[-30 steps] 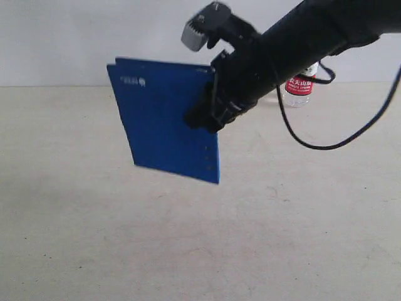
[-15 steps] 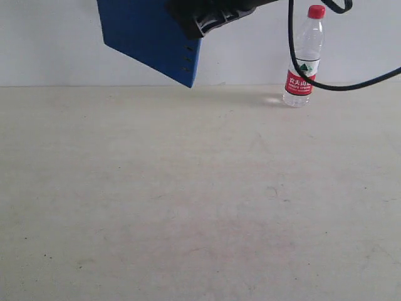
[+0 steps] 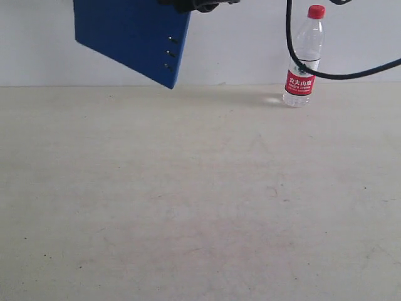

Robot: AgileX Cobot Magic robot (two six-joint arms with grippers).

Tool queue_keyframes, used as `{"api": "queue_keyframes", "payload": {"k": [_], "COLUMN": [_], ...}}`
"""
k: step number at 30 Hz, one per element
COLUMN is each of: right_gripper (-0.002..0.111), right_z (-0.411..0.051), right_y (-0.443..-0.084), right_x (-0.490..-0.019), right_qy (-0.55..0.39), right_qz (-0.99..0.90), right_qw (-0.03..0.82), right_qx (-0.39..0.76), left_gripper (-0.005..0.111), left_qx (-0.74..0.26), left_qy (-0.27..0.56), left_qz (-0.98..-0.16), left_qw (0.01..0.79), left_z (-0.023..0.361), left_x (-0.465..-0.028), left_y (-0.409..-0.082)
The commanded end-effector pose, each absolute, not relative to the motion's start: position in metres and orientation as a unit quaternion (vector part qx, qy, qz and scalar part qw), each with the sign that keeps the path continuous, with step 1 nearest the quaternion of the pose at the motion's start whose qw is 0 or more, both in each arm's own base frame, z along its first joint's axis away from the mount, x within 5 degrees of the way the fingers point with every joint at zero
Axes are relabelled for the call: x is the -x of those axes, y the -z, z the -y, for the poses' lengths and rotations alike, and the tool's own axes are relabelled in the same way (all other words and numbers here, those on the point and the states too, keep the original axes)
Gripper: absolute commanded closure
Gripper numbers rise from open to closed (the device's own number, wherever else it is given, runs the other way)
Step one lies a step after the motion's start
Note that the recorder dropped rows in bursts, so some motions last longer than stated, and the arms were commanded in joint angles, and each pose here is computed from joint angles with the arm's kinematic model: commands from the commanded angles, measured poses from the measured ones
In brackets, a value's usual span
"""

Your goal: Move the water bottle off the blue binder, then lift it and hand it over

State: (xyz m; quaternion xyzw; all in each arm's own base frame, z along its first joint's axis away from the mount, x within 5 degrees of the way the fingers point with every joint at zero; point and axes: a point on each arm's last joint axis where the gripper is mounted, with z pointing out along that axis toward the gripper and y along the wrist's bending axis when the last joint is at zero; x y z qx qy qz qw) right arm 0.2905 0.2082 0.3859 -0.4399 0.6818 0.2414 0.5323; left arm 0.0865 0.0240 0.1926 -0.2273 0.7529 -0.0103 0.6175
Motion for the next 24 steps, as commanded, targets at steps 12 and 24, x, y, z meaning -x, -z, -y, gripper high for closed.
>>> {"api": "queue_keyframes", "payload": {"k": [12, 24], "right_gripper": [0.069, 0.107], "right_z": [-0.121, -0.062], "right_y": [-0.456, -0.411], "right_x": [-0.194, -0.113], "right_qy": [-0.123, -0.151], "right_qz": [-0.776, -0.688], "right_qw": [0.505, 0.681], "right_qx": [0.359, 0.201], "left_gripper": [0.102, 0.102], "left_qx": [0.243, 0.276], "left_qy": [-0.033, -0.084], "left_qz": [-0.742, -0.718], "left_qw": [0.624, 0.634], "left_z": [-0.032, -0.043], "left_x": [-0.083, -0.079], "left_y": [-0.192, -0.196]}}
